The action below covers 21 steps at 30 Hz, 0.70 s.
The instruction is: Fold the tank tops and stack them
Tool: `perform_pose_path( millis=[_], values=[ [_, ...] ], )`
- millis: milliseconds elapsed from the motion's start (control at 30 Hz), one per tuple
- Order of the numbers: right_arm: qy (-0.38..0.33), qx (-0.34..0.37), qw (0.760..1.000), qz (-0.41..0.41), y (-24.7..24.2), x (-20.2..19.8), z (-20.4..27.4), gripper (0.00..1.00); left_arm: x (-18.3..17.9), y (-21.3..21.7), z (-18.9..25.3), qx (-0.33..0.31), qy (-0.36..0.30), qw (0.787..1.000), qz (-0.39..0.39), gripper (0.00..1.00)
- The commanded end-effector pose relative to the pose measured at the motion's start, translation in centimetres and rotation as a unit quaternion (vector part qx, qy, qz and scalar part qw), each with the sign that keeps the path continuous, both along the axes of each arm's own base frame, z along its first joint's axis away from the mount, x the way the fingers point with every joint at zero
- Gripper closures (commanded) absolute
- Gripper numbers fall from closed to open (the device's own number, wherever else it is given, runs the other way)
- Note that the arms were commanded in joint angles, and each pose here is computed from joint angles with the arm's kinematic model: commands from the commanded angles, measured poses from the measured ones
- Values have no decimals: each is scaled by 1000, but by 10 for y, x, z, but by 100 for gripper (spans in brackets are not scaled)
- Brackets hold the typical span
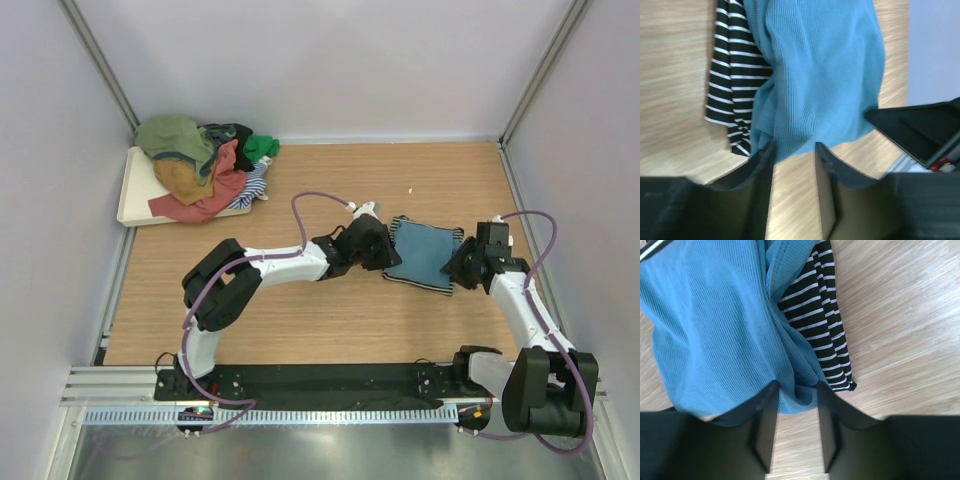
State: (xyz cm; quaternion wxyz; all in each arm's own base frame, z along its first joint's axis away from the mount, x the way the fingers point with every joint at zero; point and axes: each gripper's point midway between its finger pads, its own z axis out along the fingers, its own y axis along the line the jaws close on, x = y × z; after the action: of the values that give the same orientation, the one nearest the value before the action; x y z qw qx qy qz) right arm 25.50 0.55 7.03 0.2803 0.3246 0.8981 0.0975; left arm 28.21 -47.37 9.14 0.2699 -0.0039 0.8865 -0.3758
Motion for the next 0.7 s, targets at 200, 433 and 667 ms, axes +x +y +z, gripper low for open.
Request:
perform_pose_path(
  millis=[200, 433, 667],
  values=[
    [9, 35, 999, -30, 7, -7, 12, 99, -14, -10, 7, -25, 18, 999, -19, 93],
    [44, 1, 995, -92, -12, -18, 28, 99, -24, -10, 4, -30, 72, 997, -24, 98],
    [74, -25, 991, -105, -23, -17, 2, 83, -25, -9, -18, 0, 91, 995, -36, 66]
  ],
)
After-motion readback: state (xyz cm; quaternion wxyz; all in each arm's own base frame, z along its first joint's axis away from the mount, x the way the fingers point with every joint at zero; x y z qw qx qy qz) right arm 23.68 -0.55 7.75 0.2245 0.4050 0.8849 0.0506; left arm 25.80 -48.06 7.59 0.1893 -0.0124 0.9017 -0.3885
